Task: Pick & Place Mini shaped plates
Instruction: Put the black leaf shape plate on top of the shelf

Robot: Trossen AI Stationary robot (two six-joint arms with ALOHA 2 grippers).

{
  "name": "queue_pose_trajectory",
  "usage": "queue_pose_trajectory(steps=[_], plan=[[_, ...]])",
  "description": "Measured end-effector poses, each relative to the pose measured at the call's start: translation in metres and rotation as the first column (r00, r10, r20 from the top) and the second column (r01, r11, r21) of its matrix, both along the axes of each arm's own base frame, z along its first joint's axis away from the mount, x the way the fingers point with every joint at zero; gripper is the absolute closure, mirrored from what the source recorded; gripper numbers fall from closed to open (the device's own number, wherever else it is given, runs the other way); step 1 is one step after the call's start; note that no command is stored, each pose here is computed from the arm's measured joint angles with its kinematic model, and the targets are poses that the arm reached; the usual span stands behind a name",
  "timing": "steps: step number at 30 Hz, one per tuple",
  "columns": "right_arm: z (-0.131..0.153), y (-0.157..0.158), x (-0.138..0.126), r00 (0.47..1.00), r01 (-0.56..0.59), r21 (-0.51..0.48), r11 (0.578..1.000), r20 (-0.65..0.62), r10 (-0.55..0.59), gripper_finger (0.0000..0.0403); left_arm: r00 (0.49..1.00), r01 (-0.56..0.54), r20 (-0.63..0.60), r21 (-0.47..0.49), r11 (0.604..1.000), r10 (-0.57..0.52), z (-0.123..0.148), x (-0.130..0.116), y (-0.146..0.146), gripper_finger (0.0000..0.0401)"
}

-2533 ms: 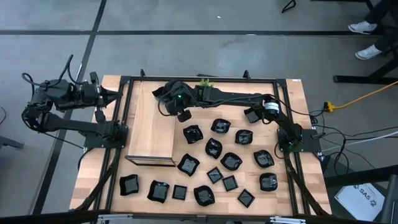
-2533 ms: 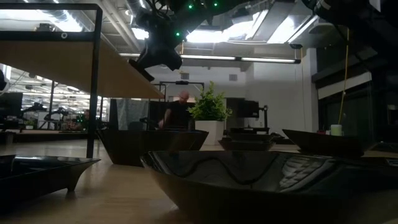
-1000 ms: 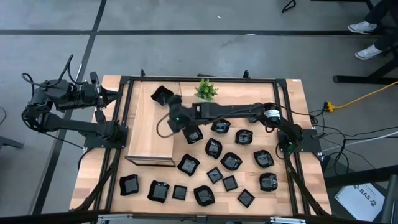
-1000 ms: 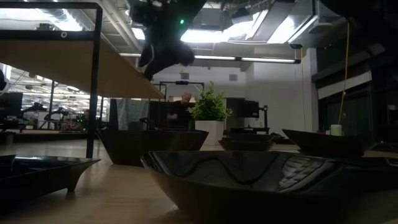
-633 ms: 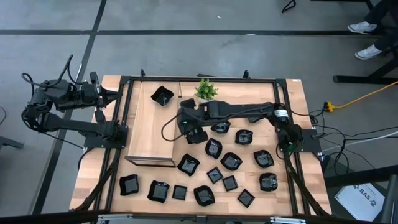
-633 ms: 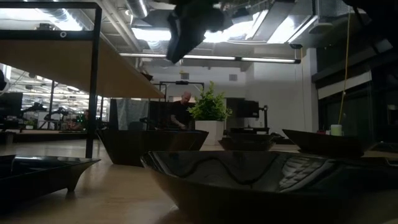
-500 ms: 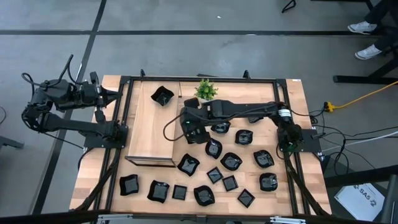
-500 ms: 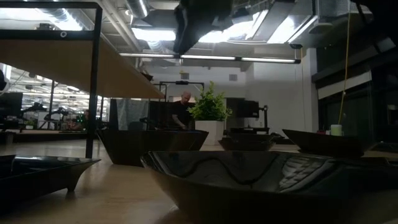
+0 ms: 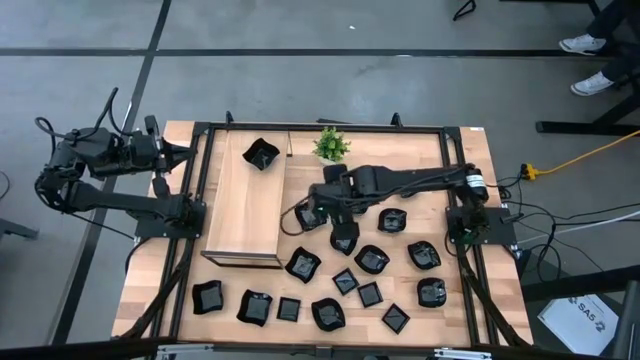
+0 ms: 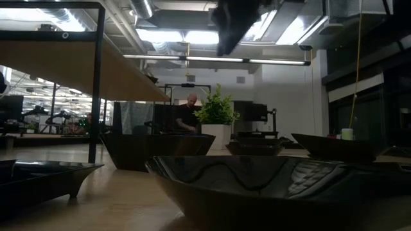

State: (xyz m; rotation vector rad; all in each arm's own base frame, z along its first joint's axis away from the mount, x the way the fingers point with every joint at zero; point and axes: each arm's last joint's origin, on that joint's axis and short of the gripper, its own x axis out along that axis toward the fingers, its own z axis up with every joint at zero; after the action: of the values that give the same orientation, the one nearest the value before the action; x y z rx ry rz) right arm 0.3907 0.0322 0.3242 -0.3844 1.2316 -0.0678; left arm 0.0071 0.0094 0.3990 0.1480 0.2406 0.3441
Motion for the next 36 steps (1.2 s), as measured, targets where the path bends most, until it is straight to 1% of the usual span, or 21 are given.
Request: queue_pose_trajectory(steps=[4, 7, 13, 16, 21, 26, 29, 33, 36], plan=[[-0.016, 0.004, -0.018, 0.999, 0.033, 0.021, 0.999, 0.039, -0.033, 0.0159, 1.0, 0.0, 0.0, 0.0, 1.0, 0.0, 0.0, 0.0, 0.0, 0.0397], [-0.031, 0.009, -0.032, 0.993, 0.069, 0.027, 0.997, 0.097, -0.071, 0.0159, 1.0, 0.0, 0.0, 0.0, 1.0, 0.0, 0.0, 0.0, 0.0, 0.0397], [-0.07, 0.017, -0.057, 0.971, 0.152, -0.024, 0.988, 0.193, -0.144, 0.0159, 1.0, 0.0, 0.0, 0.0, 1.0, 0.0, 0.0, 0.0, 0.0, 0.0397], [-0.091, 0.02, -0.061, 0.965, 0.171, -0.016, 0.985, 0.202, -0.165, 0.0159, 1.0, 0.0, 0.0, 0.0, 1.0, 0.0, 0.0, 0.0, 0.0, 0.0397], [-0.115, 0.021, -0.065, 0.949, 0.223, 0.002, 0.975, 0.228, -0.218, 0.016, 1.0, 0.0, 0.0, 0.0, 1.0, 0.0, 0.0, 0.0, 0.0, 0.0397], [-0.128, 0.018, -0.071, 0.923, 0.308, -0.018, 0.951, 0.249, -0.294, 0.016, 1.0, 0.0, 0.0, 0.0, 1.0, 0.0, 0.0, 0.0, 0.0, 0.0397], [-0.141, 0.017, -0.077, 0.909, 0.343, 0.002, 0.939, 0.25, -0.332, 0.016, 1.0, 0.0, 0.0, 0.0, 1.0, 0.0, 0.0, 0.0, 0.0, 0.0397], [-0.156, 0.015, -0.083, 0.899, 0.361, 0.018, 0.932, 0.258, -0.354, 0.016, 1.0, 0.0, 0.0, 0.0, 1.0, 0.0, 0.0, 0.0, 0.0, 0.0397], [-0.161, 0.015, -0.085, 0.895, 0.362, 0.027, 0.932, 0.271, -0.355, 0.016, 1.0, 0.0, 0.0, 0.0, 1.0, 0.0, 0.0, 0.0, 0.0, 0.0397]])
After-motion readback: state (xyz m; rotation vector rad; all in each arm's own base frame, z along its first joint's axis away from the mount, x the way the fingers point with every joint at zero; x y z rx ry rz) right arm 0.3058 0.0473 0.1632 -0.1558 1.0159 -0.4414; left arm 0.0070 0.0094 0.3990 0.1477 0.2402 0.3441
